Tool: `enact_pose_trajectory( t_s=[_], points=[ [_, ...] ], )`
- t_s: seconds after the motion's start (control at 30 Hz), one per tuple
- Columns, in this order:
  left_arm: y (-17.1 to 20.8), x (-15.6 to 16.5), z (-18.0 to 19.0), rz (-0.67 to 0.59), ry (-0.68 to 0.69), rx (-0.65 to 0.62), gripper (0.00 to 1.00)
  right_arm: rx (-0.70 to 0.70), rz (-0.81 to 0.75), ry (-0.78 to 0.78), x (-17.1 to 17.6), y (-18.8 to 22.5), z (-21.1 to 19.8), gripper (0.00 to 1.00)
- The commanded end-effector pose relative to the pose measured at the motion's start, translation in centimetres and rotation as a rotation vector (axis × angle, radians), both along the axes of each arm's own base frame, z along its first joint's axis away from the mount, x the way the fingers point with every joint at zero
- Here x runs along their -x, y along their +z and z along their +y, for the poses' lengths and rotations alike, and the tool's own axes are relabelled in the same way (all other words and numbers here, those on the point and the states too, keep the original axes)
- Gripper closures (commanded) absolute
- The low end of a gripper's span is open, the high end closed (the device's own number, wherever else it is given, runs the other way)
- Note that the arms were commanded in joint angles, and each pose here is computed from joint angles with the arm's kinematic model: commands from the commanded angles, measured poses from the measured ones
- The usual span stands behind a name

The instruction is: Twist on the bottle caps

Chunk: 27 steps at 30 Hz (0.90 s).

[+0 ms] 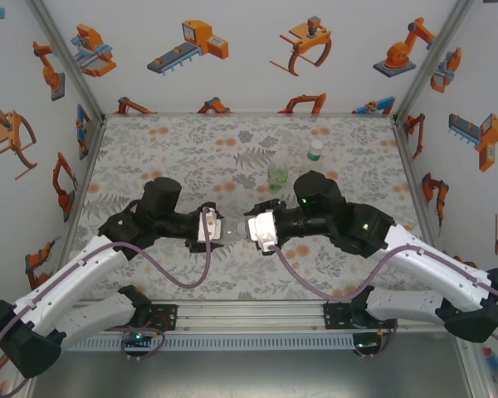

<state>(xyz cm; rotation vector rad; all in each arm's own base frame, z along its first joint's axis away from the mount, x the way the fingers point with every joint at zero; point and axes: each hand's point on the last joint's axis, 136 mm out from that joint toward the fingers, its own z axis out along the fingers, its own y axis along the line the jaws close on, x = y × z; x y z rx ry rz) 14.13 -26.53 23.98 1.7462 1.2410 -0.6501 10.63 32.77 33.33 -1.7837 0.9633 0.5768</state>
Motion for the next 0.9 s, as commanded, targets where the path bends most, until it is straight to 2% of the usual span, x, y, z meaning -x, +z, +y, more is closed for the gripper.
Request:
enact_pose_trajectory(
  t_s=[0.0, 0.67, 0.87],
  points=[
    [1.6, 0.6, -0.3, -0.023, -0.045, 0.035, 1.00, -0.029, 0.006, 0.042, 0.6, 0.4, 0.4, 0.50],
    [1.6, 0.5, -0.3, -0.026, -0.041, 0.032, 1.00, -0.035, 0.033, 0.017, 0.5, 0.2, 0.3, 0.66],
    [1.7, 0.1, -0.2, -0.042, -0.016, 0.030, 1.00, -0.092, 0.151, -0.113, -1.0, 0.6, 0.7, 0.79]
  ],
)
